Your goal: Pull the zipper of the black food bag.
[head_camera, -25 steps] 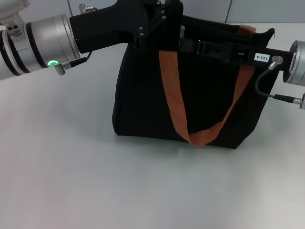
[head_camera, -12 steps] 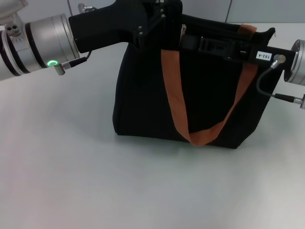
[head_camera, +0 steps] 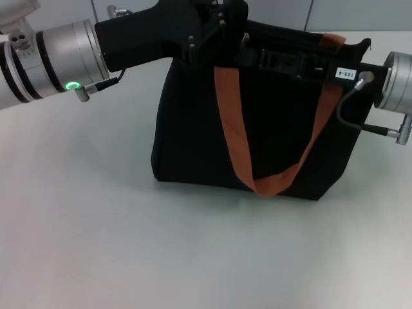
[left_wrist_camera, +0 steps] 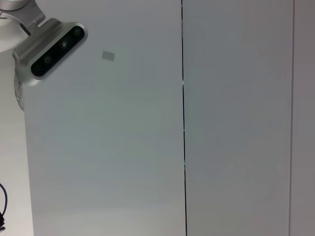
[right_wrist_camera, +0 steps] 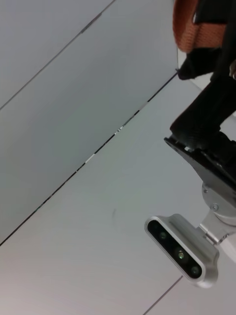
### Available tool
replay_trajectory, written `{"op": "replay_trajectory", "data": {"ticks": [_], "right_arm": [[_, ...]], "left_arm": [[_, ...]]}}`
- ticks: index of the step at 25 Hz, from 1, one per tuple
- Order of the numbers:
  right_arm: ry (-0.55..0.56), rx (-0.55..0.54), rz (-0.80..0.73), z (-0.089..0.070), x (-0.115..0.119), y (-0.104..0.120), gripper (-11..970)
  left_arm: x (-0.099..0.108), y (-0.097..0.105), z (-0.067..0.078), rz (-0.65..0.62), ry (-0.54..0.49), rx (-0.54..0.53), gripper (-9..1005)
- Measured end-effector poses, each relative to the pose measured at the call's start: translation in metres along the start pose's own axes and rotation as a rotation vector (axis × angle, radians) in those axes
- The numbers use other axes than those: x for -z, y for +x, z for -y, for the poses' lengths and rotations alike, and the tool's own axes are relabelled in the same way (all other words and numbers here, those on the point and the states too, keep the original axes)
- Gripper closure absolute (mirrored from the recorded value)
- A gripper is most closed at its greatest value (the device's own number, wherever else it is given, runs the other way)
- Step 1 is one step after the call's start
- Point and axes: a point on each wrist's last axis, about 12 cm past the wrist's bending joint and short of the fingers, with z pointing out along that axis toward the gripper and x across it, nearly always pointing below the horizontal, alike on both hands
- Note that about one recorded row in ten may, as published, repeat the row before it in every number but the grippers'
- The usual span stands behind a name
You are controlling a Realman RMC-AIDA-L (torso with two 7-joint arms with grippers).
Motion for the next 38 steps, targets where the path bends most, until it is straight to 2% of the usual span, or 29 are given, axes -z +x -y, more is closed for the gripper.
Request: {"op": "replay_trajectory", "data": {"ticks": [5, 16, 23, 38], "right_arm": [[-0.041, -0.004, -0.006, -0.005, 0.001, 0.002, 758], [-0.034, -0.026, 0.017, -0.003, 0.002, 0.005, 757], [-0.067, -0.046, 0.047, -0.005, -0.001, 0.005, 756], [-0.065, -0.028, 0.114, -0.005, 0.013, 0.013, 754]], "left_arm": [[0.000, 0.000, 0.000, -0.001, -0.002, -0.002, 962], [0.000, 0.000, 0.000, 0.000, -0.001, -0.002, 961], [0.000, -0.001, 0.000, 0.004, 0.004, -0.001, 961], [0.000, 0.000, 0.001, 0.006, 0.007, 0.004, 959]]}}
